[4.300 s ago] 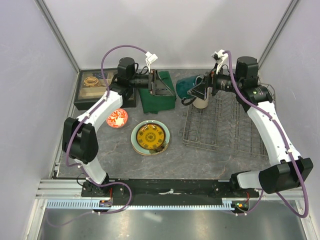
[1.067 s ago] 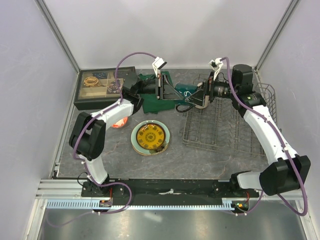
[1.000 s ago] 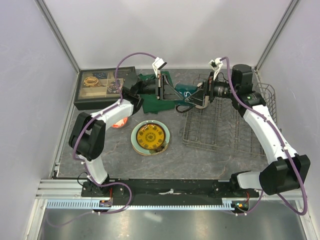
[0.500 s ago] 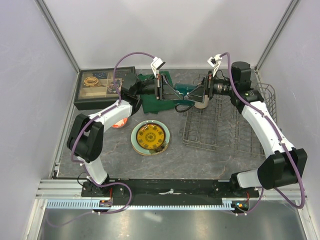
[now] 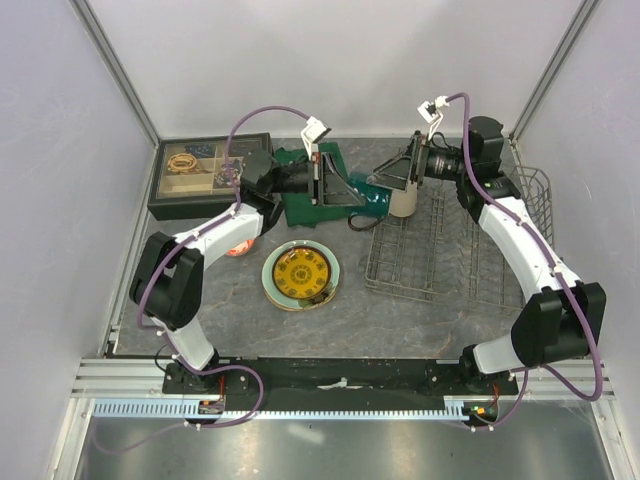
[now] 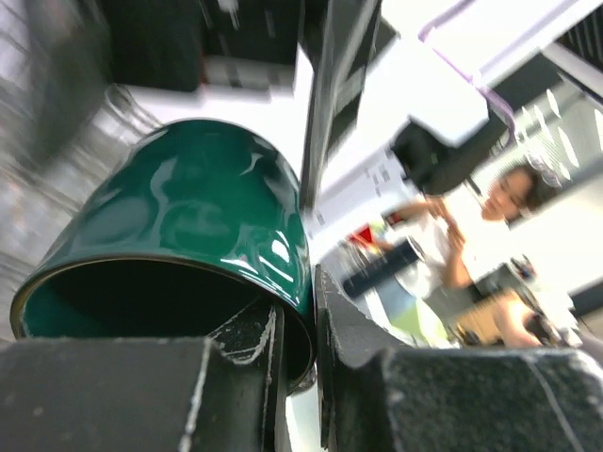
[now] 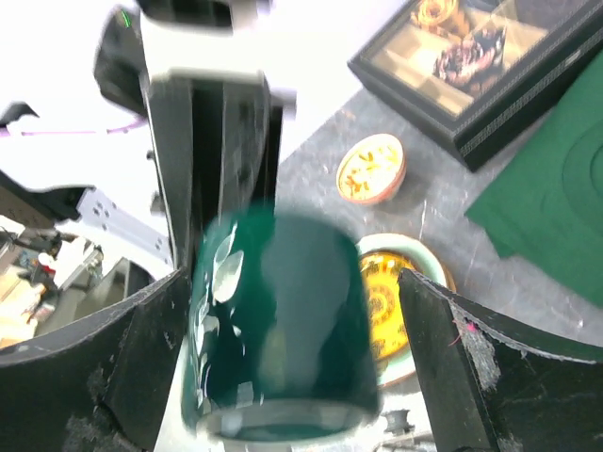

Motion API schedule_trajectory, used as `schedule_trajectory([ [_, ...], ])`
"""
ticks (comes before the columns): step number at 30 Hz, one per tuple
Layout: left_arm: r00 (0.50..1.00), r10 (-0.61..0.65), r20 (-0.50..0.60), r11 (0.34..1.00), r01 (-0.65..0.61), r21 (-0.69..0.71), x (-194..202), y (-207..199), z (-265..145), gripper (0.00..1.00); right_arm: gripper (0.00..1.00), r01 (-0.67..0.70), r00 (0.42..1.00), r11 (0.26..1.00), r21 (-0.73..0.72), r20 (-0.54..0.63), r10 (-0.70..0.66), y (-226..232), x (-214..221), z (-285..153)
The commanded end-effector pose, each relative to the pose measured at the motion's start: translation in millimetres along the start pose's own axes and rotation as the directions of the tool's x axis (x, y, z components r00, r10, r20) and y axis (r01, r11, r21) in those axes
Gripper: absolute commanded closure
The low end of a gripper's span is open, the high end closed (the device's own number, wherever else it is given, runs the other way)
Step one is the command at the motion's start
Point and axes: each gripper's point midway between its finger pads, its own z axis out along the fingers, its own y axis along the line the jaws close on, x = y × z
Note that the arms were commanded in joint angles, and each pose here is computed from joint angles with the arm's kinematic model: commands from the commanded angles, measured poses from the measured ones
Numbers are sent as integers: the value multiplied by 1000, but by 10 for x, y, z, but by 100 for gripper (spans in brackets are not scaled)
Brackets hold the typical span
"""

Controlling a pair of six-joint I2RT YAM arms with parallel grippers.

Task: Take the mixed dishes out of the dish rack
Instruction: Place the cup at the center of the board.

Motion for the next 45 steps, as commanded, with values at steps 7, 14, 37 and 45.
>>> schedule_trajectory([
  [7, 985, 152, -83, 984, -144, 103, 177, -506, 38, 98, 2, 49, 995, 998, -32, 88, -46, -59, -247, -66],
  [14, 983, 154, -104, 987, -148, 64, 194, -478, 3, 98, 2, 95, 990, 996, -1, 104, -94, -66, -334, -182],
  [37, 881, 179, -437, 616, -447, -649, 274, 235, -1798, 98, 2, 252, 967, 887, 386, -61, -248, -598, -74, -598],
  [45, 789, 34, -613, 366, -581, -727, 696, 271, -2590, 98, 2, 242, 970, 884, 400, -79, -230, -665, 35, -613],
])
